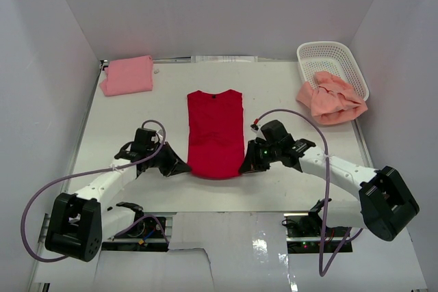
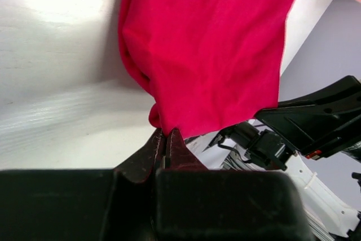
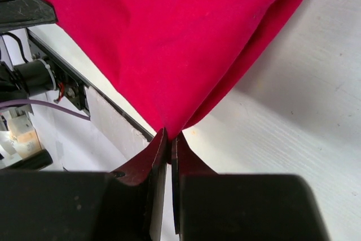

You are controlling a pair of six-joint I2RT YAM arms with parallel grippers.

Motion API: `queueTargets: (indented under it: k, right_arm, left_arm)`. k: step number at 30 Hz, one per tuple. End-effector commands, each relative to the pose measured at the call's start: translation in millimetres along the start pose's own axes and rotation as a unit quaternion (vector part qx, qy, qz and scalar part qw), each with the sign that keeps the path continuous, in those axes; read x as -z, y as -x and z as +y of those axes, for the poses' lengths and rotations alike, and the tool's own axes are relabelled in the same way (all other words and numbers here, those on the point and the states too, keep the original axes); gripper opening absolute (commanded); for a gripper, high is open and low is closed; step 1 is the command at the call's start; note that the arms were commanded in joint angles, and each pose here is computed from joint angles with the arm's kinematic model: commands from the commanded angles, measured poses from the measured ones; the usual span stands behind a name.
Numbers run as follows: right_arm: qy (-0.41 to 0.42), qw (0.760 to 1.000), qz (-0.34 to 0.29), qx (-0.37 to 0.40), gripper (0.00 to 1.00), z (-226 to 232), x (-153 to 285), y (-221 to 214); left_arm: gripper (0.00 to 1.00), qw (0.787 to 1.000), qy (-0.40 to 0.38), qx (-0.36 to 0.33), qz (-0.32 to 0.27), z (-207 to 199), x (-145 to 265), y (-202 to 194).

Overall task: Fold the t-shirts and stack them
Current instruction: Grab one side of the 2/3 rectangular tshirt with both arms, then fold the long partially folded tshirt into a neat square

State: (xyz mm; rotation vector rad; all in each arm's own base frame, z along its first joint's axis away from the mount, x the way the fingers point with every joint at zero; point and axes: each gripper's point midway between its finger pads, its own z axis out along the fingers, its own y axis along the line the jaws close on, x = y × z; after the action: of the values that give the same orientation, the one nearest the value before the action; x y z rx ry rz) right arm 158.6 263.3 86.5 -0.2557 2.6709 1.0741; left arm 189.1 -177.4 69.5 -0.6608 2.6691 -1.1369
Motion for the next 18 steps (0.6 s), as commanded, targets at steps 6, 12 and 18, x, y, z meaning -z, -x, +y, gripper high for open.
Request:
queueTargets:
  k: [6, 12, 18]
  right_arm:
    - [0.04, 0.998, -0.044, 0.004, 0.08, 20.3, 25.4, 47.4]
    - [0.055, 0.998, -0.039, 0.009, 0.08, 21.9, 21.5, 77.2]
    - [0.057, 0.997, -0.042, 0.018, 0.08, 25.7, 15.0, 112.0]
  left_arm:
    - [0.0, 0.998, -0.047, -0.013, -0.03, -48.7, 17.7, 37.0]
    - [0.0, 0.997, -0.06, -0.029, -0.049, -78.6, 16.7, 71.9]
    - [0.0, 0.995, -0.07, -0.039, -0.062, -104.3, 15.8, 104.1]
